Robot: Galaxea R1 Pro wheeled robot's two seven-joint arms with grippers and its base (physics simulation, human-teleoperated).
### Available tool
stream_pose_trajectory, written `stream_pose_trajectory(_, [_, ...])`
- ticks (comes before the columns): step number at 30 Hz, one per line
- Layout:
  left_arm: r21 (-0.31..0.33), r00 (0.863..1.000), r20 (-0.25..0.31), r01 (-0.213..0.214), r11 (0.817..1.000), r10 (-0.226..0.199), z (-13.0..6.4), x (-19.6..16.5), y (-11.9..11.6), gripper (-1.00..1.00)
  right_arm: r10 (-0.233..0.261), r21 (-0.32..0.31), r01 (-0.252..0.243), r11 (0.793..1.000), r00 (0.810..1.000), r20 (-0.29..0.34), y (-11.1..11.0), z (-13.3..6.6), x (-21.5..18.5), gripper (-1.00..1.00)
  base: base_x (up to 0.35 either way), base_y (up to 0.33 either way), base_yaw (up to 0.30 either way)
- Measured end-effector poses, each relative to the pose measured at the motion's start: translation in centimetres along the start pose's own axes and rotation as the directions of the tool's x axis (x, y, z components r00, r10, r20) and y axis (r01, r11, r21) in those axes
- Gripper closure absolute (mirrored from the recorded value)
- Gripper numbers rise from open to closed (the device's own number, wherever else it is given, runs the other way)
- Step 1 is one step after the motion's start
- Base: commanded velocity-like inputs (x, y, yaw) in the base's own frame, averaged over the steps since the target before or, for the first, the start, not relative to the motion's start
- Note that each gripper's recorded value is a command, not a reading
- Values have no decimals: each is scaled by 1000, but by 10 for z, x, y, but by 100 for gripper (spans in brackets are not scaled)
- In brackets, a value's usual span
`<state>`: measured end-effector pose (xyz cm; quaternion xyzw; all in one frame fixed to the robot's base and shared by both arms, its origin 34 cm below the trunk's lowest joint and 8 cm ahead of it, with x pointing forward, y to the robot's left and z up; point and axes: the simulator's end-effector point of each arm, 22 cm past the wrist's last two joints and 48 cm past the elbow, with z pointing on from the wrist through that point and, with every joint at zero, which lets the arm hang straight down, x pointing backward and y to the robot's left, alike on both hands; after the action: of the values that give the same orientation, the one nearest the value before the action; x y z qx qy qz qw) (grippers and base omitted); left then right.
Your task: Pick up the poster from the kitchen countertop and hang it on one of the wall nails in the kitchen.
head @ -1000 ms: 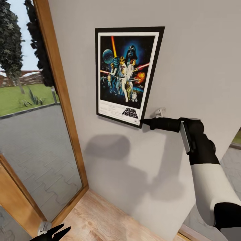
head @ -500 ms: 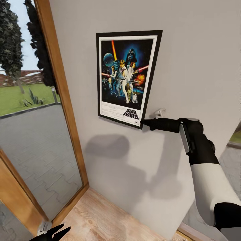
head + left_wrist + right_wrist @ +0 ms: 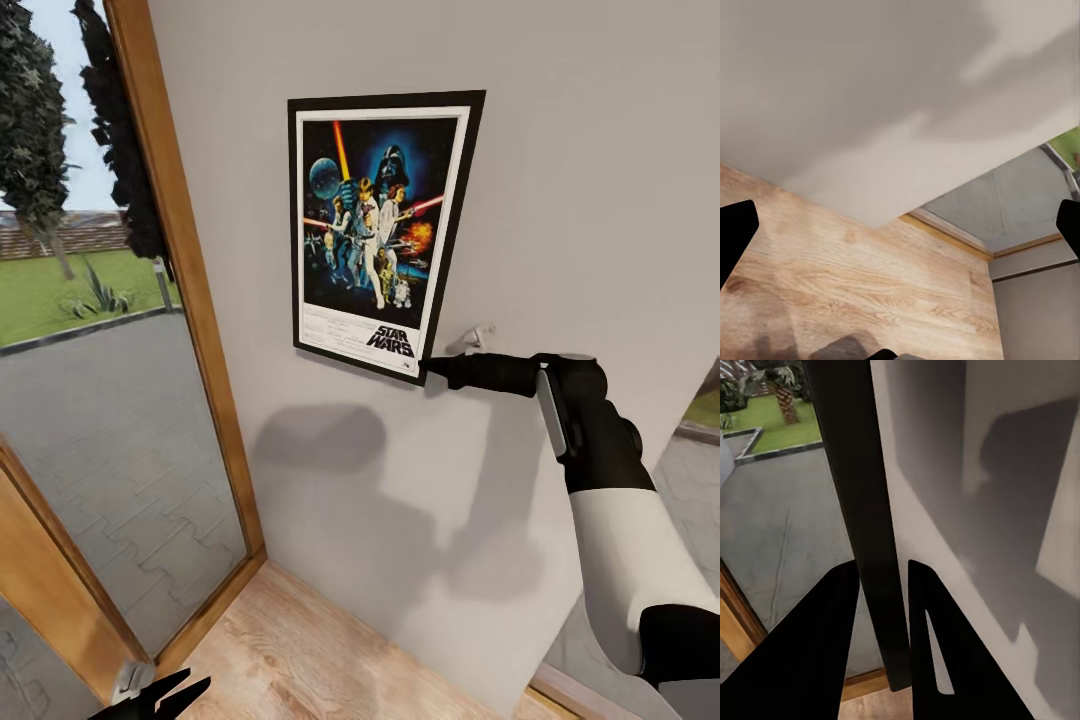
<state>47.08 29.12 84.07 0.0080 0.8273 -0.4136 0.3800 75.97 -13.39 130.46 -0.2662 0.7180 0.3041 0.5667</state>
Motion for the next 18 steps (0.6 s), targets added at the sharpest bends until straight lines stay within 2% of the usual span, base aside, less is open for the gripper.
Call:
stream_pose_trajectory(8, [0, 1000, 1, -1, 1000, 1, 0, 0, 0, -100, -1, 41, 1, 999, 1000, 1, -9, -1, -1, 100, 0, 0, -22])
stream_pose_trajectory(18, [1, 1000, 1, -2, 1000, 2, 0, -1, 0, -100, -1, 52, 1, 999, 1000, 2, -11, -1, -1, 100, 0, 0, -6])
